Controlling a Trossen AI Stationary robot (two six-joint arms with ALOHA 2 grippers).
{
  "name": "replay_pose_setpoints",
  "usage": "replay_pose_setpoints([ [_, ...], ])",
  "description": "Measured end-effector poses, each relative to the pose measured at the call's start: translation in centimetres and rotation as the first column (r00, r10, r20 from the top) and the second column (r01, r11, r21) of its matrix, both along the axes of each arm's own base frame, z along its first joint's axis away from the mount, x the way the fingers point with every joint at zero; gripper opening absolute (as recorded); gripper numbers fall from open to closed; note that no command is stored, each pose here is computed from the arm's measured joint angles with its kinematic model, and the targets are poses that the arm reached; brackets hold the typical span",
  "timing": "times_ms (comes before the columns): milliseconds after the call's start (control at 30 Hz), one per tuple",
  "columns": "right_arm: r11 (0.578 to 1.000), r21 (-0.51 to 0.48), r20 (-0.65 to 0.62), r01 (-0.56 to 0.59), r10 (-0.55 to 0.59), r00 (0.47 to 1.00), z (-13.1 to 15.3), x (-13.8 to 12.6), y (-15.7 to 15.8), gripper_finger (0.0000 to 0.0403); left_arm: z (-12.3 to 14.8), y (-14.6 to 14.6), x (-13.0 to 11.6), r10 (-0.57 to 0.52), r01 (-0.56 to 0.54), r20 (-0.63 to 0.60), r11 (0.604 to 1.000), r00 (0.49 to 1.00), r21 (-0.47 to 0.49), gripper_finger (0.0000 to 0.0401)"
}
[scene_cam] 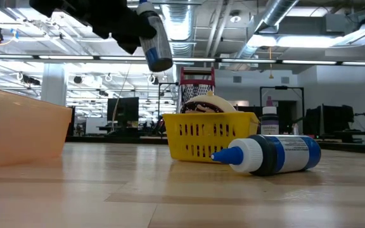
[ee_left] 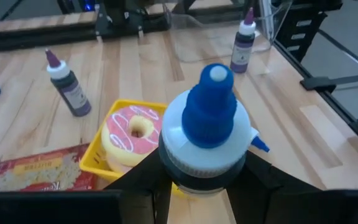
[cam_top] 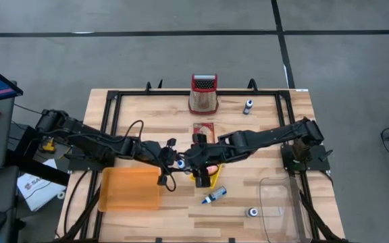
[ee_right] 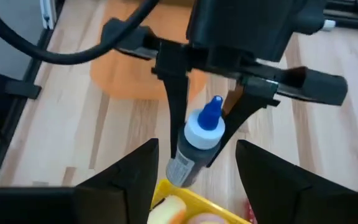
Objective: Pick & Place Food Item
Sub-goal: Put the top left blue food coloring bottle into the transparent bin
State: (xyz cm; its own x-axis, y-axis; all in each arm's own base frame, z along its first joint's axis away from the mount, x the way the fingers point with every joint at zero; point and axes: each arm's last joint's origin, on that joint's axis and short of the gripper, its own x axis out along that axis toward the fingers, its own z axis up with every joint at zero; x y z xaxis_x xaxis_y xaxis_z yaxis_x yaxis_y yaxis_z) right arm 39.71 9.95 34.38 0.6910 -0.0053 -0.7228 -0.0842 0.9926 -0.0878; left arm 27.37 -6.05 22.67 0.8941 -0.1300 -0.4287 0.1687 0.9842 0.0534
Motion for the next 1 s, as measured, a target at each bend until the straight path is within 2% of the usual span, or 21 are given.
replay_pose_setpoints([
  [167,0.999,0.032,0.046,-0.008,0.006,0.999,0.4,0.5,-0.6,0.0181,0.0,-0.1,0.0,-0.003,0.003,0.004,1.0,1.0,0.0,0.0117],
  [367,0.997,0.069,0.034,-0.019,0.017,0.999,-0.1,1.1,-1.2,0.0156,0.1,-0.2,0.1,-0.005,0.005,0.015,1.0,1.0,-0.003,0.0117],
  [700,0.995,0.093,0.074,-0.033,0.026,0.997,0.2,1.5,-1.8,0.0153,0.3,-0.2,0.1,-0.006,0.006,0.032,1.0,0.999,-0.003,0.0117],
  [867,0.994,0.105,0.025,-0.019,0.017,1.0,-1.4,2.3,-2.3,0.0153,0.3,-0.2,0.1,-0.006,0.006,0.034,1.0,0.999,-0.003,0.0117],
  [1000,0.992,0.121,0.032,-0.025,0.022,0.999,-1.6,2.8,-2.6,0.0153,0.3,-0.2,0.1,-0.008,0.008,0.037,1.0,0.999,-0.004,0.0117],
])
